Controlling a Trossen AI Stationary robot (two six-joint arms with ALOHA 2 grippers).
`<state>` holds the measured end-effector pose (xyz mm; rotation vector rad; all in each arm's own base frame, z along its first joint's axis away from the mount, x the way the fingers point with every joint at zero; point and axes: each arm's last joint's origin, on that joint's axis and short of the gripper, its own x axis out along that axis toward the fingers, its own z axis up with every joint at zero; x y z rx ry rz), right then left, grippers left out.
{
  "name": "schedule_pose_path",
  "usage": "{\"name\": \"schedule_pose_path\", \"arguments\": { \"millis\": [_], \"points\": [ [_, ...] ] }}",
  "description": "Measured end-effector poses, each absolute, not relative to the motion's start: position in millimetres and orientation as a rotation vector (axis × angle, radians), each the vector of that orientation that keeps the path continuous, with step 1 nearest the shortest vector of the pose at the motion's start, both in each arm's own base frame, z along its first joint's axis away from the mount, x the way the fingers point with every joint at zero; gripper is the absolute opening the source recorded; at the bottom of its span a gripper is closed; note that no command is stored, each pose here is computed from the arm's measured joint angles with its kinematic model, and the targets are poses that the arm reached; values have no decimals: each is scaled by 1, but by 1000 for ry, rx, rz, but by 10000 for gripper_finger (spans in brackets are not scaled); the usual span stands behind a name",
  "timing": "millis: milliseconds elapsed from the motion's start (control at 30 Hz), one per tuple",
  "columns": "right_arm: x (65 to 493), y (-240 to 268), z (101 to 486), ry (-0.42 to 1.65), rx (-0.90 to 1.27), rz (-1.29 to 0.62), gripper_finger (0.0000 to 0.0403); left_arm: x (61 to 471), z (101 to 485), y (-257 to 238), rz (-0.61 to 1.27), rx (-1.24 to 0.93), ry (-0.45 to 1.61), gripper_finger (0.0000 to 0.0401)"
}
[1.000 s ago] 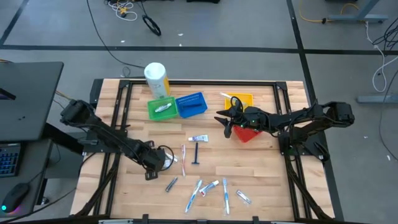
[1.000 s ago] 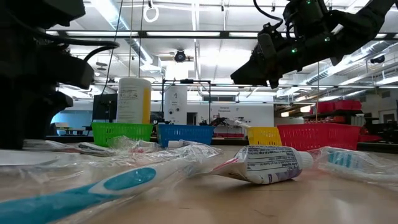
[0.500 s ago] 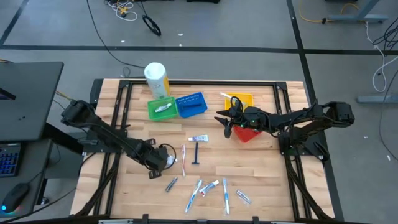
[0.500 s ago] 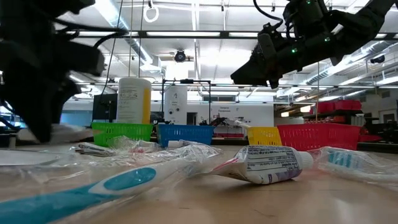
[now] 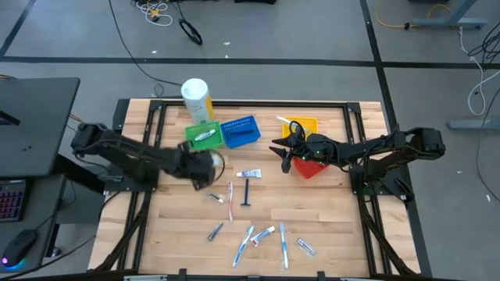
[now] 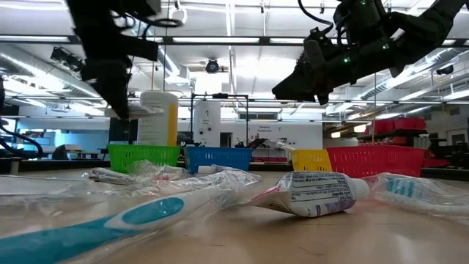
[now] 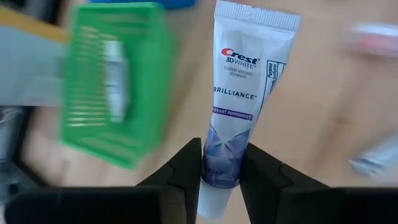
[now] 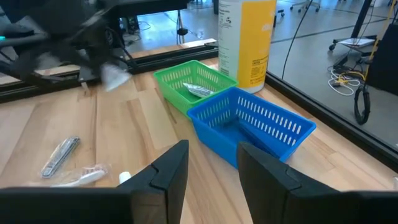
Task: Pick & Place Travel size toiletries
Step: Put the white toothpaste into the green bin
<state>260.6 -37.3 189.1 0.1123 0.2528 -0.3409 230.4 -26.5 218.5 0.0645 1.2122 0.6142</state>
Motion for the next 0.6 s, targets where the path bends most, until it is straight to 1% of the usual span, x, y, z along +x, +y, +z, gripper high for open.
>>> {"name": "schedule_pose_path", "arguments": {
  "millis": [133, 233, 400, 600],
  "points": [
    [261, -37, 189, 253, 113, -341, 145, 231, 220, 15, 680, 85, 1269, 104],
    [261, -37, 189, 253, 113, -341, 145, 231, 218, 44, 694, 78, 1293, 105],
    [261, -37, 189, 253, 113, -341, 145, 229, 212, 82, 645, 11, 1262, 105],
    [260, -37, 189, 257, 112, -340, 145, 224, 208, 104, 580, -26, 1246, 105]
  ]
}}
